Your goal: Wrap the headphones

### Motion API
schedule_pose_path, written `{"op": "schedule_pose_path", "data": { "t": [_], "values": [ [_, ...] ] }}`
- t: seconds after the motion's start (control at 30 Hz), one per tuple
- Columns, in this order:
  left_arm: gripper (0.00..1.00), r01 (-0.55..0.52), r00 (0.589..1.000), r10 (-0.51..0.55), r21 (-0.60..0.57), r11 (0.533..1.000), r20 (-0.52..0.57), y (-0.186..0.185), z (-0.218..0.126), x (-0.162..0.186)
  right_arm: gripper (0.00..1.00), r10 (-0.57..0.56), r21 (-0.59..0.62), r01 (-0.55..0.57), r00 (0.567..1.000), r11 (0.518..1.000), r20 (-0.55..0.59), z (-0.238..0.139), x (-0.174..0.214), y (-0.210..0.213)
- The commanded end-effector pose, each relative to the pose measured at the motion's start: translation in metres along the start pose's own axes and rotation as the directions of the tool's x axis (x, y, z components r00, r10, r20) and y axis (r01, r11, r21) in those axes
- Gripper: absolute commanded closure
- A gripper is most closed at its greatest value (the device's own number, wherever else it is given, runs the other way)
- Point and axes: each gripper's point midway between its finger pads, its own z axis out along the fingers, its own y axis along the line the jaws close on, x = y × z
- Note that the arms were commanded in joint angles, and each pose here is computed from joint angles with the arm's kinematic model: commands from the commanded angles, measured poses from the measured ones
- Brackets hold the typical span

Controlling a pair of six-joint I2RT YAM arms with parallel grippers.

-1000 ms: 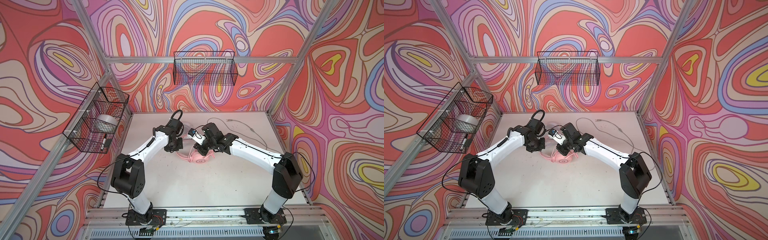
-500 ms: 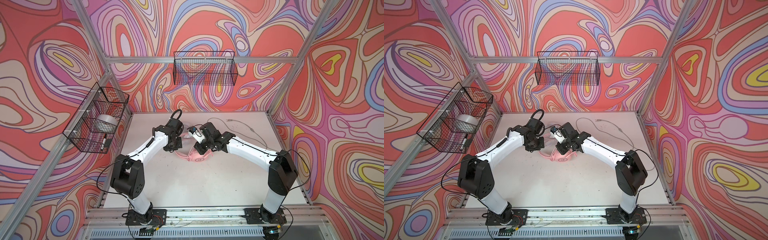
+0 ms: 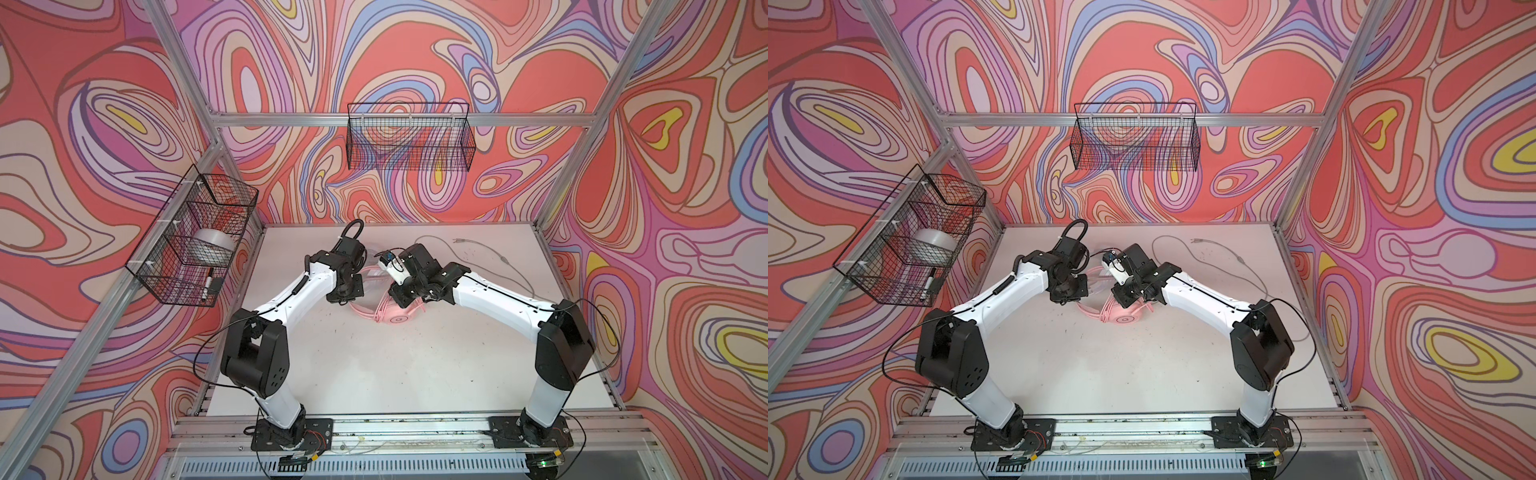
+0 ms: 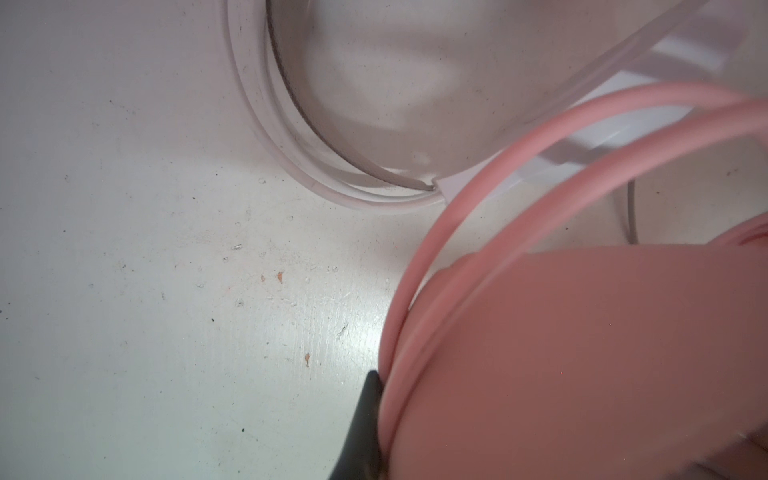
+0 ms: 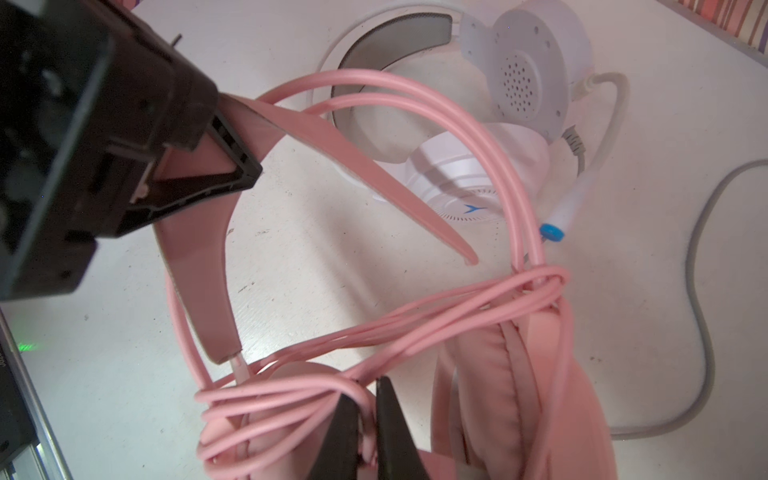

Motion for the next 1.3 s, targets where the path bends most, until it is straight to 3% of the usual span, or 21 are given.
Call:
{"op": "schedule_pose_path", "data": {
  "t": [0.0,1.0,1.27],
  "values": [
    [1.0,-0.051,0.994,0.046,-0.049,0.997,-0.095,0.013,-0.005,0.02,0.86,0.039,0.147,-0.045,0.998,0.988,0.043,-0.014,-0.015,-0.04],
    [1.0,-0.033,0.992,0.027,-0.05,0.998,-0.127,0.017,0.007,0.025,0.76,0.049,0.157,-0.065,0.993,0.986,0.104,-0.03,-0.029,-0.04],
    [1.0,-0.035,0.99,0.028,-0.048,0.998,-0.137,0.017,0.01,0.027,0.66,0.058,0.168,-0.077,0.992,0.983,0.113,-0.032,-0.033,-0.044]
  ]
}}
